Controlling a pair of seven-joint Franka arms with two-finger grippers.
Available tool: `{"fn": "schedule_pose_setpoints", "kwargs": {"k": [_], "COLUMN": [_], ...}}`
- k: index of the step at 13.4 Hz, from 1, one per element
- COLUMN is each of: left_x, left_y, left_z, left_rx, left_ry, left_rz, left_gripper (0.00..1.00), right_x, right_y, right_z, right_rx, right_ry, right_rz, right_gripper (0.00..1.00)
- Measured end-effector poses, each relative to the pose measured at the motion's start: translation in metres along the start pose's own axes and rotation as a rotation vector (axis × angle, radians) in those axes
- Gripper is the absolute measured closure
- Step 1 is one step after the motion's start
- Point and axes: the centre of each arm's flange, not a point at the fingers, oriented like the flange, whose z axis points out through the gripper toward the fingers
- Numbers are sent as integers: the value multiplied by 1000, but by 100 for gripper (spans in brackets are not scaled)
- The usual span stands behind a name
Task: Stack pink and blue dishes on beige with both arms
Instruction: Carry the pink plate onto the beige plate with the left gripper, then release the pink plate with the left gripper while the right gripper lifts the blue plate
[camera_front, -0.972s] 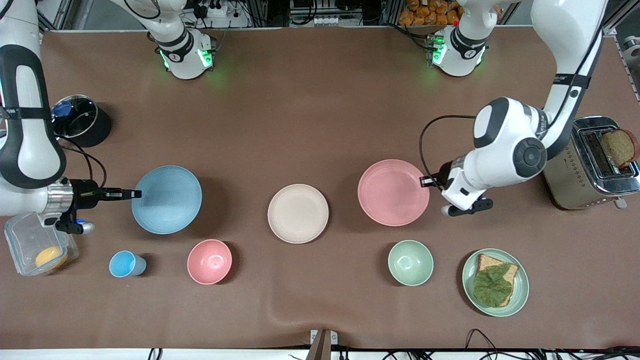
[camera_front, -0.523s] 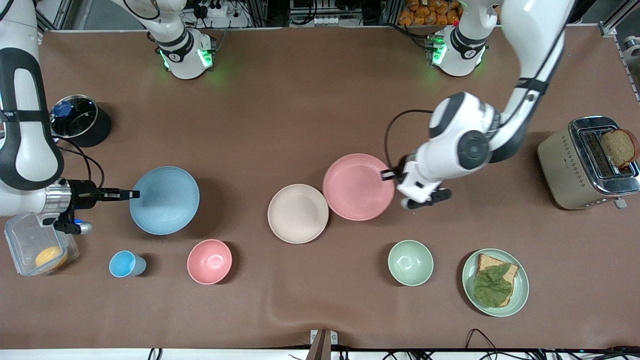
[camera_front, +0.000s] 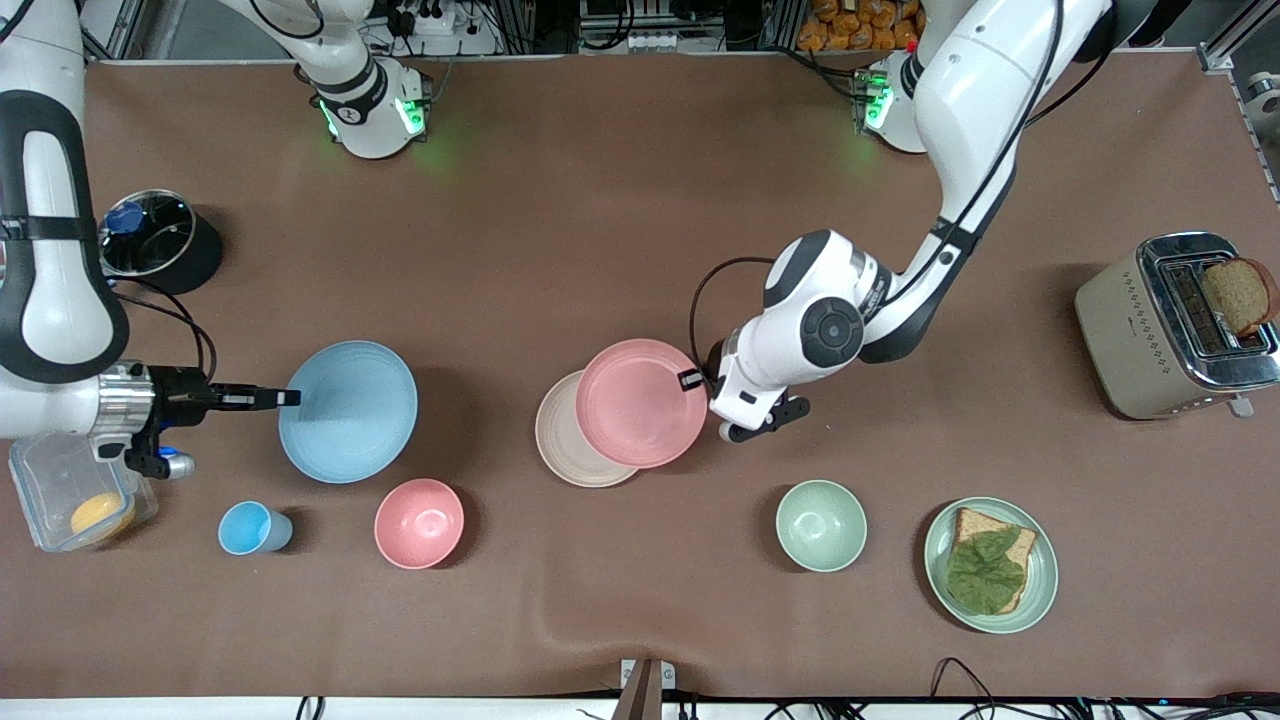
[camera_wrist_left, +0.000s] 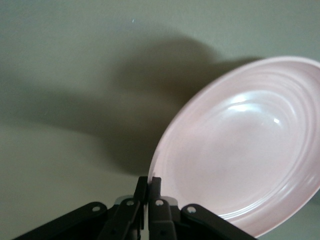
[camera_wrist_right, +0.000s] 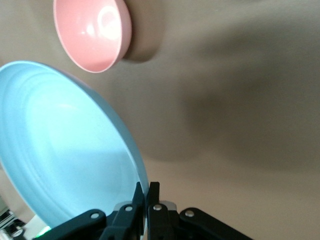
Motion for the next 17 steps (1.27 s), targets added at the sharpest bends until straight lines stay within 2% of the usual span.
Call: {"fn": "schedule_pose_setpoints", "kwargs": {"k": [4, 10, 13, 17], "left_x": [-9, -16, -17, -17], "left_y": [25, 39, 39, 37], "left_z": [36, 73, 83, 90], "left_rx": [-41, -87, -87, -69], "left_ry": [20, 32, 30, 43], "left_rz": [-28, -46, -47, -45], "left_gripper": [96, 96, 96, 96], "right_x": [0, 1, -1, -1], "right_y": [-15, -68, -98, -103], "right_z": [-11, -2, 11, 17], "right_rx": [28, 107, 94, 89], "right_ry": [-6, -27, -47, -55], "right_rz": [92, 295, 361, 371], "right_gripper": [96, 96, 96, 96]}}
